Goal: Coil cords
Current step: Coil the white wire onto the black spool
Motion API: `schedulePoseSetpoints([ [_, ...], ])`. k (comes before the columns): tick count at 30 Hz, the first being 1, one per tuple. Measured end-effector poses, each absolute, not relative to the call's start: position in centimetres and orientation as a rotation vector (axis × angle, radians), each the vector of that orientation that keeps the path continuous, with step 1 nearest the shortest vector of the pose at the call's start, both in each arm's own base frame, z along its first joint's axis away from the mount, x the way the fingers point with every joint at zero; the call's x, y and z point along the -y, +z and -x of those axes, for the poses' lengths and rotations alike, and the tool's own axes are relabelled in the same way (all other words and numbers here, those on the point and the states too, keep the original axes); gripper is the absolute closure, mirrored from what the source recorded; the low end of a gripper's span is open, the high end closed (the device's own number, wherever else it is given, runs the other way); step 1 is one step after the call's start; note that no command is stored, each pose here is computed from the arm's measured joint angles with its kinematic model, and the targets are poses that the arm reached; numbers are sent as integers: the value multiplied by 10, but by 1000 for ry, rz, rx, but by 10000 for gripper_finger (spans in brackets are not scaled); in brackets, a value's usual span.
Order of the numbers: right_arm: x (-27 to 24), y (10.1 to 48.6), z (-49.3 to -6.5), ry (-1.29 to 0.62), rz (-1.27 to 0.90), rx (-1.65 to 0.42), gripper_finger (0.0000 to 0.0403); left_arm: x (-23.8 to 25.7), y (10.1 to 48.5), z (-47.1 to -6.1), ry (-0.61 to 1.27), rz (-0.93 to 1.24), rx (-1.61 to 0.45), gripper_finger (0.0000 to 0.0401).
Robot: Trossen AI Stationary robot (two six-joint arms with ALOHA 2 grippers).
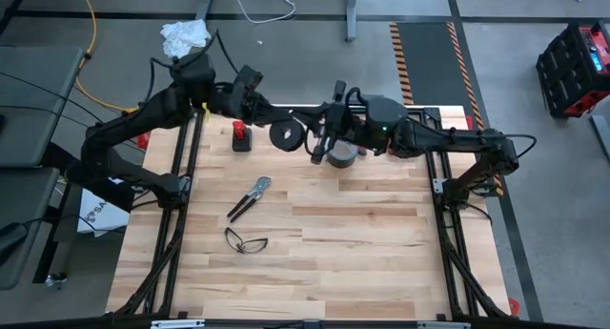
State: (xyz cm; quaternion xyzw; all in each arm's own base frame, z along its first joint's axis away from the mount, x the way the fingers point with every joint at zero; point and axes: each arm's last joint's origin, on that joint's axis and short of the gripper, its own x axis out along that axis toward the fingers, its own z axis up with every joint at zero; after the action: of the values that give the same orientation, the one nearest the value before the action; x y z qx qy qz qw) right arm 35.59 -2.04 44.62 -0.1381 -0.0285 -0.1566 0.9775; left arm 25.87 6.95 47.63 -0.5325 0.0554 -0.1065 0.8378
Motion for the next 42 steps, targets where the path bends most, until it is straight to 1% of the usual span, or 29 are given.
schedulePoseSetpoints([
  [4,26,445,-356,-318,274,44,402,-74,466,-256,-149,1076,-182,400],
  [7,29,442,-357,-319,277,26,402,-74,462,-255,-125,1028,-217,400],
  [11,31,439,-357,-318,261,-9,402,-75,459,-256,-90,928,-213,400],
  [20,35,438,-354,-369,259,-44,402,-82,465,-241,26,580,-141,401],
  [27,45,439,-352,-398,178,-34,402,-82,474,-227,163,314,-78,401],
  [31,46,438,-352,-401,152,-33,402,-81,481,-223,201,213,-31,401],
  [34,46,438,-352,-395,153,-34,402,-80,484,-219,200,178,-20,401],
  [38,46,437,-352,-392,155,-46,402,-78,482,-215,202,129,-57,401],
  [42,46,430,-352,-387,147,-109,402,-76,471,-211,226,91,-186,401],
])
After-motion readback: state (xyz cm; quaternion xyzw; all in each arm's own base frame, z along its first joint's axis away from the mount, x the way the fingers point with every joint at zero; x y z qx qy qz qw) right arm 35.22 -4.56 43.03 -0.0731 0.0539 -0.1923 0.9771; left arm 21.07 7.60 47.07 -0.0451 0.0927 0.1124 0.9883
